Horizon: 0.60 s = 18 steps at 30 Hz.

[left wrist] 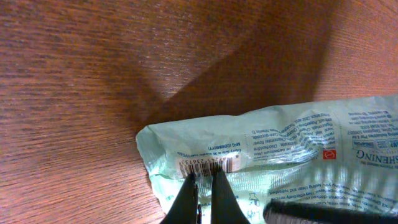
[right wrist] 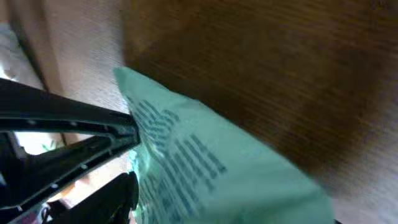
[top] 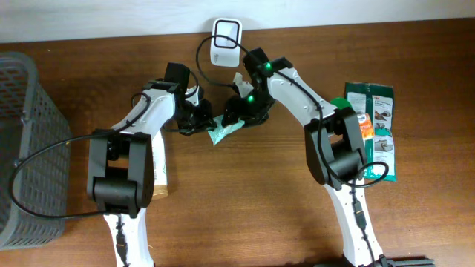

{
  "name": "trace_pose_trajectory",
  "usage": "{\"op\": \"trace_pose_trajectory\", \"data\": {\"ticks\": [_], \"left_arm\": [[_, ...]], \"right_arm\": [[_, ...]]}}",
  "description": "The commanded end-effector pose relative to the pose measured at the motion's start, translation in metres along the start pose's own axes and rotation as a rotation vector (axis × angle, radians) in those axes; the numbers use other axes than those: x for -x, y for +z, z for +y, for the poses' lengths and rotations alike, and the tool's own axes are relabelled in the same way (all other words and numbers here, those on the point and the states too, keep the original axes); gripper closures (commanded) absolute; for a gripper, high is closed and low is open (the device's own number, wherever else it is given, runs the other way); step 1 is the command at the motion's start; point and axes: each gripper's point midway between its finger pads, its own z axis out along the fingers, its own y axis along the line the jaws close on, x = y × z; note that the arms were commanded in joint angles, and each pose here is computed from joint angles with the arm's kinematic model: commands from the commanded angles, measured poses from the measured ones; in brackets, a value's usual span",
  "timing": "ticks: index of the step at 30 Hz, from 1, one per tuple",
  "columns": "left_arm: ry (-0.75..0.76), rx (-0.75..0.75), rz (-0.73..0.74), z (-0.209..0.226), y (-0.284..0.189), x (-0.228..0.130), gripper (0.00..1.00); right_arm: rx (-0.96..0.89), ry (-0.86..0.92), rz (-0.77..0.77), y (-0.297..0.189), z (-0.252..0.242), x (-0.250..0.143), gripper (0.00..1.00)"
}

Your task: Scan the item barcode

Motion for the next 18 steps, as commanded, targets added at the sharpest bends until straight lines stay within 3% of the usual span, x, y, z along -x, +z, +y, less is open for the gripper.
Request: {"op": "trace_pose_trajectory", "data": {"ticks": [1, 3, 5, 7, 10, 14, 18], "left_arm": [[-0.050, 0.093, 0.087, 0.032, 0.036, -0.021, 1.00], [-0.050, 0.093, 0.087, 0.032, 0.036, -0.021, 1.00], [-0.050, 0.092, 0.087, 0.032, 0.036, -0.020, 1.00], [-0.050, 0.093, 0.087, 0.032, 0.036, -0.021, 1.00], [-0.050, 0.096, 0.085, 0.032, 0.036, -0.020, 1.00], [0.028, 0.061, 0.008, 0.013, 0.011, 0.003, 1.00], [0.176, 0.062, -0.246, -0.034, -0.089, 0.039, 1.00]], "right_arm": [[0.011, 0.015, -0.004, 0.007, -0.007, 0.001, 0.43], [0.067, 0.009, -0.040, 0.000, -0.006, 0.011, 0.44], [0.086, 0.012, -0.065, -0.006, -0.011, 0.018, 0.52], [0.082, 0.012, -0.065, -0.006, -0.011, 0.018, 0.66], [0.081, 0.012, -0.056, -0.005, -0.012, 0.016, 0.96], [0.124, -0.010, -0.028, -0.016, -0.012, 0.007, 0.96], [0.157, -0.041, -0.096, -0.074, -0.008, 0.011, 0.96]]}}
